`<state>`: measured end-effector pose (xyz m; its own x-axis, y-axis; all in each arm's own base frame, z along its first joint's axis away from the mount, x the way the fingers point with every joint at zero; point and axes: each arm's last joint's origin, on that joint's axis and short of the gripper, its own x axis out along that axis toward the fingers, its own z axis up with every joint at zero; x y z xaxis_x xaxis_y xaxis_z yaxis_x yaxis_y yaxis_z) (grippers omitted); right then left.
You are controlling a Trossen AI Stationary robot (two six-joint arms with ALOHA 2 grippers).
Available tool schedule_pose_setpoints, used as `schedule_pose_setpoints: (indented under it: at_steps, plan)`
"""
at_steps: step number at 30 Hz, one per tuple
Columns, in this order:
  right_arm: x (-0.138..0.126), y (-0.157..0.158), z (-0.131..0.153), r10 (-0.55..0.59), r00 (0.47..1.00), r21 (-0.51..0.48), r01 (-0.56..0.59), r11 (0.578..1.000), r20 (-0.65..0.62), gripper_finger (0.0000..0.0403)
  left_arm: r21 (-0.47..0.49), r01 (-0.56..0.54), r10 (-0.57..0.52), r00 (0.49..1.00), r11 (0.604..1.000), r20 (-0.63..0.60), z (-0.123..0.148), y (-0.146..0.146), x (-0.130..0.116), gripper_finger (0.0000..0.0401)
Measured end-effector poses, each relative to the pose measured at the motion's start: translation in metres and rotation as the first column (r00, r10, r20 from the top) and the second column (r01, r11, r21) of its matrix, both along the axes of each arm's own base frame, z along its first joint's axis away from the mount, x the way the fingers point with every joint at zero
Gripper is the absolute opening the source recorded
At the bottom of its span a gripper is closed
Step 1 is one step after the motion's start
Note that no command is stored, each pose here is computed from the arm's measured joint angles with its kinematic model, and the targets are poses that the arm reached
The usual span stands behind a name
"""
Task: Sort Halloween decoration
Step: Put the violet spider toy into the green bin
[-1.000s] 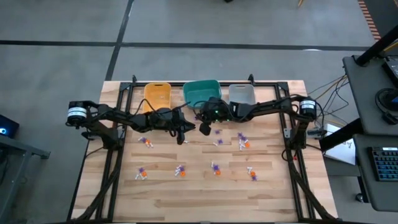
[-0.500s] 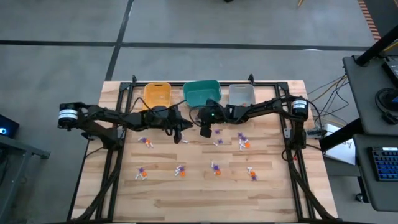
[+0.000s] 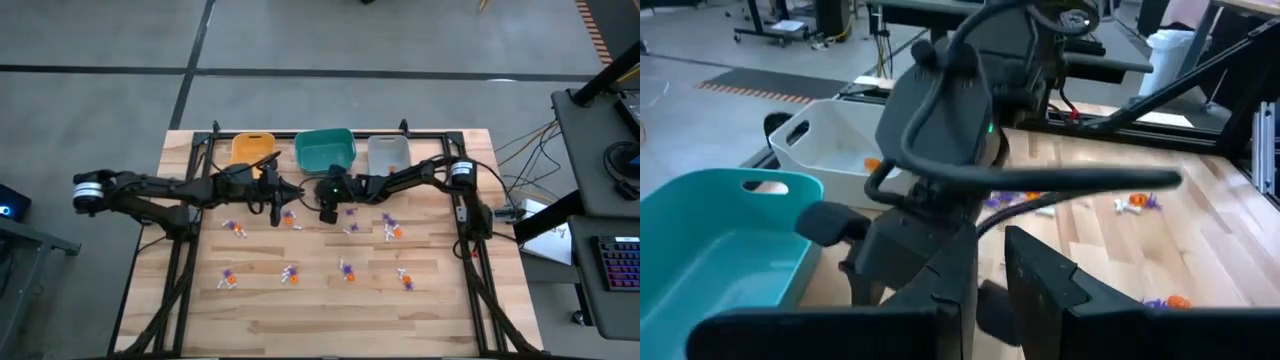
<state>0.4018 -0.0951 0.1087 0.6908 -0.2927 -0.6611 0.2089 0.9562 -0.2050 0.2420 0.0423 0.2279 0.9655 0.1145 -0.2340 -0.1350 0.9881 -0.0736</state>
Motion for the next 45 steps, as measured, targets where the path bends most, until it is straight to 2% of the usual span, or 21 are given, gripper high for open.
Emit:
schedule_pose_setpoints:
  at_steps: [7,16,18,22,31,35,40,45]
  plan:
    - [0.008,-0.003,-0.007,-0.020,1.000,-0.012,0.019,1.000,-0.020,0.0109,0.002,0.000,0.000,1.000,1.000,0.007,0.001,0.000,-0.001,0.0037]
    - [0.006,-0.005,-0.008,-0.023,0.999,0.005,0.023,1.000,-0.048,0.0014,0.000,0.000,0.000,1.000,1.000,-0.003,0.000,0.000,0.000,0.0037]
    - [0.006,-0.005,-0.005,-0.011,0.999,0.024,0.012,1.000,-0.042,0.0010,0.014,0.004,-0.004,1.000,1.000,-0.014,-0.002,0.000,0.001,0.0037]
    - [0.002,-0.005,0.008,0.027,1.000,0.132,-0.025,0.991,-0.012,0.0009,0.055,0.022,-0.018,0.997,0.998,-0.073,-0.011,0.000,0.002,0.0037]
    - [-0.010,-0.005,0.042,0.063,0.994,0.298,-0.088,0.951,0.092,0.0008,0.043,0.029,-0.022,0.986,0.999,-0.165,-0.031,0.001,0.008,0.0037]
    - [-0.014,-0.004,0.047,0.081,0.991,0.311,-0.111,0.944,0.109,0.0008,0.038,0.031,-0.023,0.982,0.999,-0.189,-0.037,0.002,0.010,0.0037]
    - [-0.017,-0.003,0.042,0.076,0.993,0.320,-0.102,0.942,0.092,0.0008,0.032,0.034,-0.026,0.975,0.999,-0.223,-0.043,0.002,0.012,0.0037]
    - [-0.021,-0.004,0.037,-0.025,0.998,0.383,0.004,0.924,0.050,0.0008,0.026,0.027,-0.019,0.967,0.999,-0.253,-0.059,0.004,0.020,0.0037]
